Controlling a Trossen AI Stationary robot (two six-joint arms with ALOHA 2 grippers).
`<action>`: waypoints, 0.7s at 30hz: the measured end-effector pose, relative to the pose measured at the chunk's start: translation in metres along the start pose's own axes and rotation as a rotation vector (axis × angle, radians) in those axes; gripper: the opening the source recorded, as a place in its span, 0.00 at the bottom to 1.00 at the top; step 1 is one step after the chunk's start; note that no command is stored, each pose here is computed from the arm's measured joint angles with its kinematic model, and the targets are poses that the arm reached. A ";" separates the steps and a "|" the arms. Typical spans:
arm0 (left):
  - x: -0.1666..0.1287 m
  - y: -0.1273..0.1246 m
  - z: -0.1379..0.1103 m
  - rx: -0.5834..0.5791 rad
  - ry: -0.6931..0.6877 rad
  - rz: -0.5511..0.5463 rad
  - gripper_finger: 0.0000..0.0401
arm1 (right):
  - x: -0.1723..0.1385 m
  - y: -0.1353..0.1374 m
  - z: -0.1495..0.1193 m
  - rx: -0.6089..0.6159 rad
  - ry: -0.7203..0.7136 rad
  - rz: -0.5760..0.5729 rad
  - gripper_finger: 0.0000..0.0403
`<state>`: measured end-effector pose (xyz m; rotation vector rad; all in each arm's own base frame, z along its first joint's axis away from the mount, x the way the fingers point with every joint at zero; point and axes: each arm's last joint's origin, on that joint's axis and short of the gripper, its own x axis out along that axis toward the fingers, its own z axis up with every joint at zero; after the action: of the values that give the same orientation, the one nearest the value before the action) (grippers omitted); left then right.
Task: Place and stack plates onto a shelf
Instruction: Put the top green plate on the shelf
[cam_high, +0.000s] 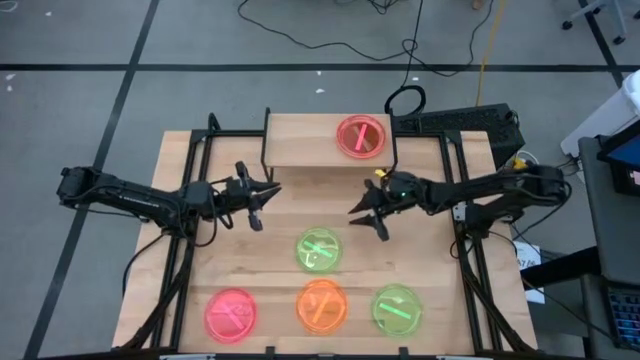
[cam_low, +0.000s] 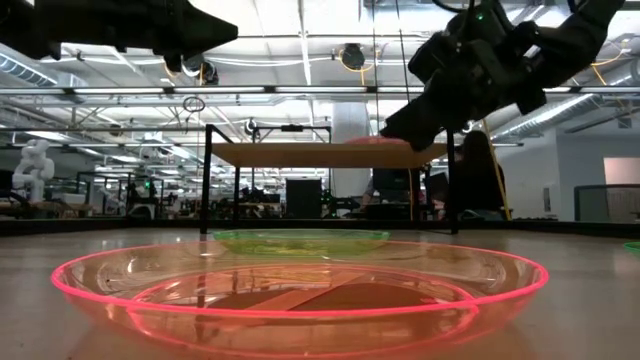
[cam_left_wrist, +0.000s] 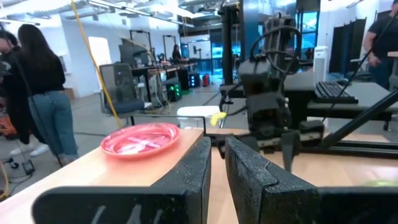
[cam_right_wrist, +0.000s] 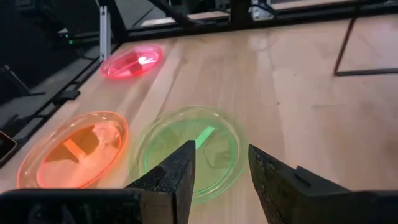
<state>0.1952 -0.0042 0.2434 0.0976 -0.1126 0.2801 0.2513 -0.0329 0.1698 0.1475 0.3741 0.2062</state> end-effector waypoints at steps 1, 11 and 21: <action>0.000 0.000 0.000 0.001 0.001 0.001 0.14 | 0.003 0.000 -0.002 0.002 0.004 0.005 0.33; 0.000 0.001 -0.001 0.003 0.005 0.005 0.14 | 0.030 0.005 -0.025 0.055 0.046 0.033 0.39; 0.000 0.001 -0.001 -0.004 0.009 0.004 0.14 | 0.050 -0.004 -0.040 0.193 0.110 -0.105 0.51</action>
<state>0.1955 -0.0030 0.2424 0.0918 -0.1042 0.2845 0.2822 -0.0217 0.1152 0.3069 0.5105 0.0747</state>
